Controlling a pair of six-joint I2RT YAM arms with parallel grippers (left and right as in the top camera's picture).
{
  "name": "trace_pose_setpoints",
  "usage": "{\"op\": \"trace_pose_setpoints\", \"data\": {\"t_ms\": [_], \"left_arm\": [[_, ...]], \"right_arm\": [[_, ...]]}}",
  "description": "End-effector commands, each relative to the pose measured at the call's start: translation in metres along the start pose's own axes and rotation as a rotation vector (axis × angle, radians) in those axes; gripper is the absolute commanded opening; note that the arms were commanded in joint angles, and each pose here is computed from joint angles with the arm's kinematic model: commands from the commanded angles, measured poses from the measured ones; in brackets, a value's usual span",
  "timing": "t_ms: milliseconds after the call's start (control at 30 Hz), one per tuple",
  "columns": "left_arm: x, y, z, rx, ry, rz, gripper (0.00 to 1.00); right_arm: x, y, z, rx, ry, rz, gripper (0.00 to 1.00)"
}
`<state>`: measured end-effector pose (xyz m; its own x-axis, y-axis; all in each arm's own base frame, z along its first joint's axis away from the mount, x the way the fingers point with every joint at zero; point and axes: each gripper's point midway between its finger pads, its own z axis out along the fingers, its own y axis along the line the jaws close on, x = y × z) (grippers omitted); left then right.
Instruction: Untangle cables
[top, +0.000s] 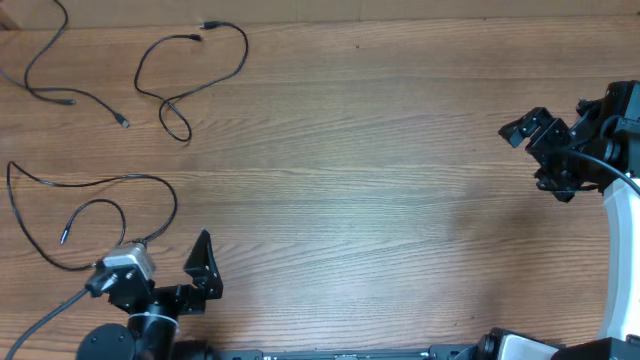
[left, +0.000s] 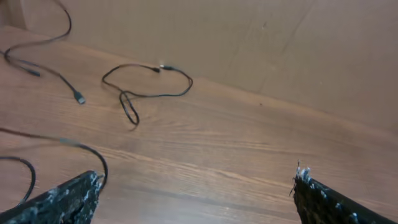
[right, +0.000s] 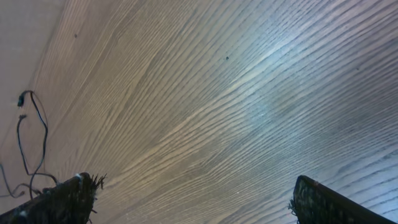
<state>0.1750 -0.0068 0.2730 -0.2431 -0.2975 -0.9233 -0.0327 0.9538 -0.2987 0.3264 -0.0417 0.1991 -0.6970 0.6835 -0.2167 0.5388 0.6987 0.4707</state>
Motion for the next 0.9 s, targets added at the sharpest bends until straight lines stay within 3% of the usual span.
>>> {"op": "trace_pose_setpoints", "data": {"t_ms": [0, 867], "left_arm": [[0.009, 0.001, 0.008, 0.023, -0.035, 0.068, 1.00], [0.052, 0.015, 0.070, 0.075, -0.162, 0.113, 0.99]], "right_arm": [[-0.004, 0.000, -0.002, 0.004, -0.016, -0.007, 1.00], [-0.004, 0.000, -0.002, 0.004, -0.015, -0.007, 1.00]]}}
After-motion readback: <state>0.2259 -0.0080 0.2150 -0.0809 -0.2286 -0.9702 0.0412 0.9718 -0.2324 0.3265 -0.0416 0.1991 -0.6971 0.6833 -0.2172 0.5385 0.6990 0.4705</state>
